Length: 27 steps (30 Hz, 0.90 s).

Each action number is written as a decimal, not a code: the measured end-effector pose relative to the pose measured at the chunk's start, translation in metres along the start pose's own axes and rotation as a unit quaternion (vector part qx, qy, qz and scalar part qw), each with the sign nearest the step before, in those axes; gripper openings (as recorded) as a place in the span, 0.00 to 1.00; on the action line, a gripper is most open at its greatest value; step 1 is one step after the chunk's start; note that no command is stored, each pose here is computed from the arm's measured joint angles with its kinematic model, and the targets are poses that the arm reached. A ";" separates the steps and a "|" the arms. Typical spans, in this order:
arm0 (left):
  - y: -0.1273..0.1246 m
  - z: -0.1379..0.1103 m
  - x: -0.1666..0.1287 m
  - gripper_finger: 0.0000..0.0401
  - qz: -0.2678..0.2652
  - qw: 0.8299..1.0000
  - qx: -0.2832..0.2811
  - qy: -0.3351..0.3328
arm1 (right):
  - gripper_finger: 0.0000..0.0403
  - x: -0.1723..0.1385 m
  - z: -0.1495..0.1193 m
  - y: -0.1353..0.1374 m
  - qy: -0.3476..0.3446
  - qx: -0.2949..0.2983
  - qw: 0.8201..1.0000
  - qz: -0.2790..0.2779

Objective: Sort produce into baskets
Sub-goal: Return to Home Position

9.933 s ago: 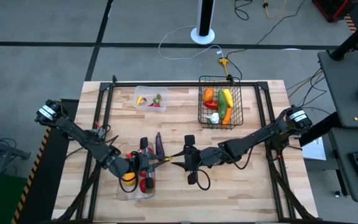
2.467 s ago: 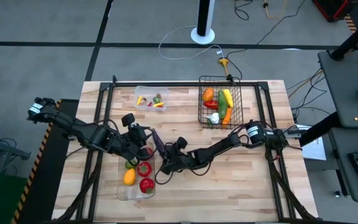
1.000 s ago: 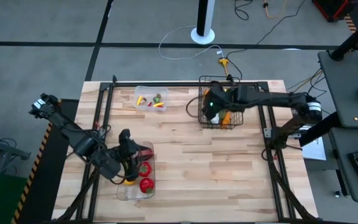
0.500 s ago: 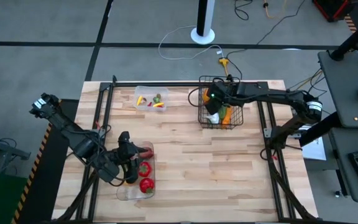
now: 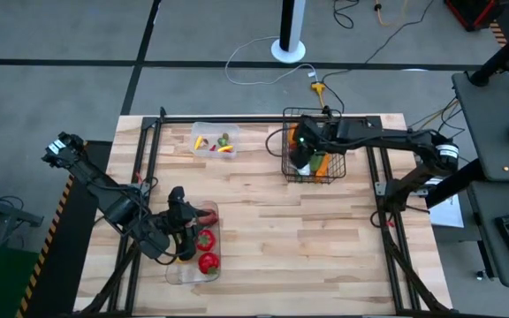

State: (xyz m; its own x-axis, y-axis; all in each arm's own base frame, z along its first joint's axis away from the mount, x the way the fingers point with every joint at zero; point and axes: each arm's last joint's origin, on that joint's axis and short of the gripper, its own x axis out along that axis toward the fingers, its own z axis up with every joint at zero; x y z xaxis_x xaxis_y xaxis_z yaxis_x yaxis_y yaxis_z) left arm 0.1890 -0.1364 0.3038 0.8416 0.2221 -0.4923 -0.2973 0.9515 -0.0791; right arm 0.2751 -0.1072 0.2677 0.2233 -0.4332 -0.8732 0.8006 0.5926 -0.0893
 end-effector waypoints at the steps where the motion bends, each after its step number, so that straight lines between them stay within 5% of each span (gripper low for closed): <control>1: 0.000 0.000 0.000 0.28 0.000 1.000 0.000 0.000 | 0.74 -0.003 -0.002 0.003 -0.003 -0.005 1.000 0.005; 12: -0.001 0.000 0.000 0.28 -0.016 1.000 -0.023 0.012 | 0.70 -0.067 -0.040 0.047 -0.160 -0.114 0.981 -0.003; 18: -0.003 0.001 0.001 0.28 -0.017 0.999 -0.031 -0.004 | 0.70 -0.088 -0.073 0.074 -0.210 -0.172 0.961 0.056; 23: -0.011 0.013 0.009 0.28 -0.012 0.995 0.031 -0.099 | 0.71 -0.086 -0.096 0.106 -0.289 -0.239 0.913 0.163; 27: -0.006 0.028 0.021 0.28 -0.011 0.983 0.081 -0.166 | 0.68 -0.078 -0.097 0.118 -0.353 -0.269 0.847 0.291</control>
State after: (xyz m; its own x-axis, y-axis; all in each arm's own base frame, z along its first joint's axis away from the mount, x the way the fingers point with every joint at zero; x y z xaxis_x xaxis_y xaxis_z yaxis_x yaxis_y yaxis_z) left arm 0.2209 -0.1312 0.3185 0.9559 0.2318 -0.1805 -0.2233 0.9725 0.0664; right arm 0.2978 0.0626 0.2790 0.9227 -0.1465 -0.3565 0.1132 0.9872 -0.1125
